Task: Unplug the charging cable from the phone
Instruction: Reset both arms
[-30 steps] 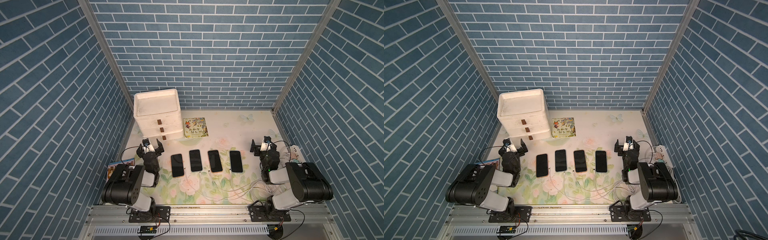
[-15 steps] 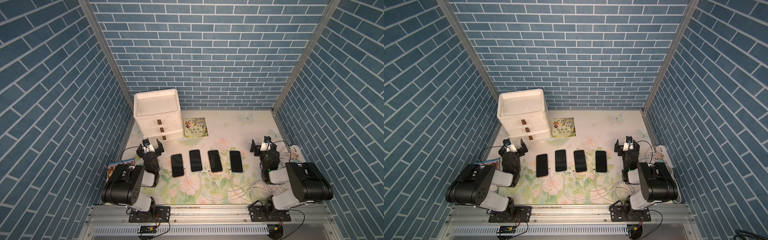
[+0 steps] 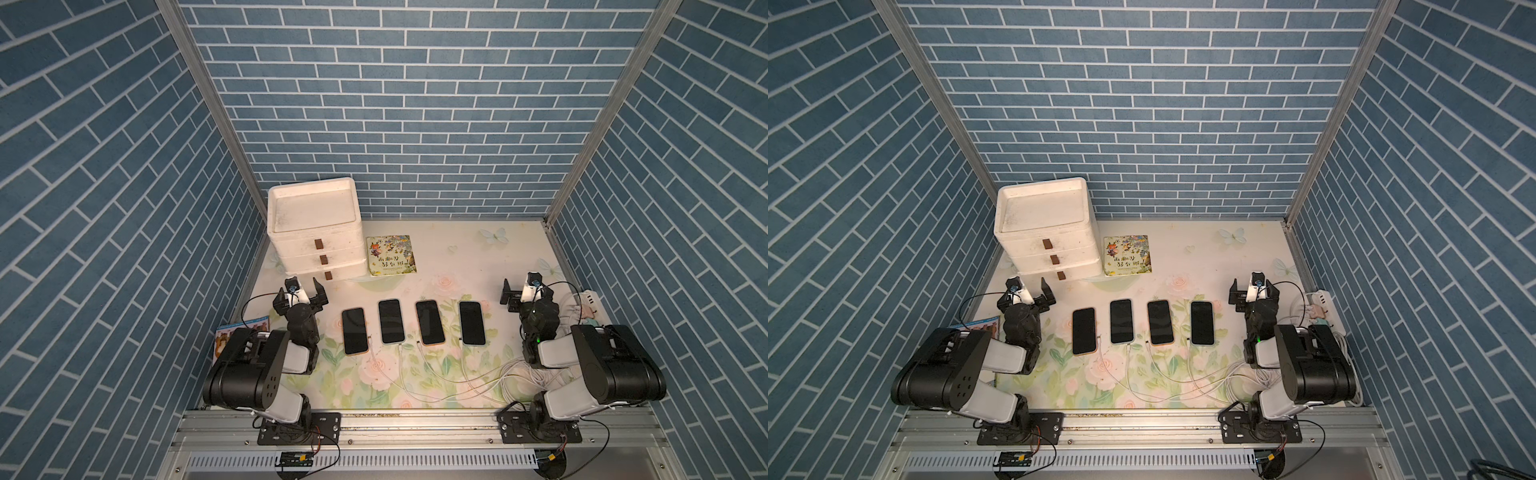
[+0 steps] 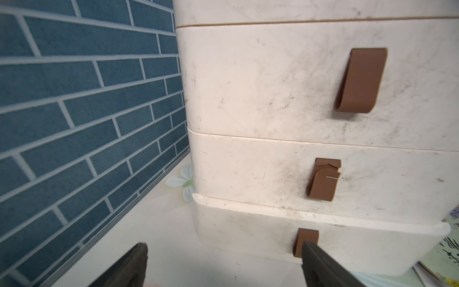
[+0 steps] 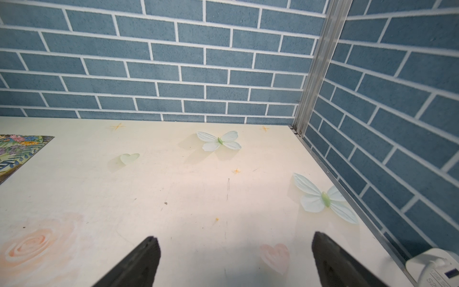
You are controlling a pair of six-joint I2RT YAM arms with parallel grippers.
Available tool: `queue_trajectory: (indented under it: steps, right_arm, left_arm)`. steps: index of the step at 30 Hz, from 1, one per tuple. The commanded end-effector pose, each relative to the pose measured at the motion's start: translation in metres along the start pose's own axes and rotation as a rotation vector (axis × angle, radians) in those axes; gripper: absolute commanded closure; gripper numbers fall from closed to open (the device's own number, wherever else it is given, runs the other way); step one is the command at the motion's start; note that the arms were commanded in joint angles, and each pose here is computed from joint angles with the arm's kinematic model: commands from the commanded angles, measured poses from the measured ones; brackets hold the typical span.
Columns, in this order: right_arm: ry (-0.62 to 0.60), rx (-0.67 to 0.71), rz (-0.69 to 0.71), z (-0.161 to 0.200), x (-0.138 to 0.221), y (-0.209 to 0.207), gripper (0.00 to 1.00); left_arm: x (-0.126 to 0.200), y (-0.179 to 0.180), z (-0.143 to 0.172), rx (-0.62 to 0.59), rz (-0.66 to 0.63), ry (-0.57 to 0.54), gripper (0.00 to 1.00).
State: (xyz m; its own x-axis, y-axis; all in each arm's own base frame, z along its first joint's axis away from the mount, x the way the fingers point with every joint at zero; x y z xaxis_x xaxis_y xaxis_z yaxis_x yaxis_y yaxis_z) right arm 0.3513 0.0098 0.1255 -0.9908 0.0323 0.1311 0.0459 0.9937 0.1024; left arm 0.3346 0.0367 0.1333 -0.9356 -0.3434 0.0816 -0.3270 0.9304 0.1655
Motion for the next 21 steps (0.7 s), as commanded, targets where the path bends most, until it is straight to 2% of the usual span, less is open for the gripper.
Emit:
queue_trajectory:
  steps: [1,21]
  right_arm:
    - [-0.025,0.014,0.002,-0.0042,0.0013,-0.0002,0.0]
    - [-0.013,0.01,-0.017,-0.0028,0.0002,-0.0003,0.0]
  left_arm:
    - [-0.0009,-0.001,-0.0058,0.0,0.004,-0.023,0.0]
    - [-0.0009,-0.0011,-0.0056,-0.001,0.004,-0.022,0.0]
Point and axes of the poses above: each gripper's point midway between its finger pads, its own x axis back along the fingers, its own y axis along the line the jaws close on, z = x × y, the point moved 2 cm from there along x, back along the fingers, and after that the axes turned 11 degrees about -x, right-handed, at the moved point
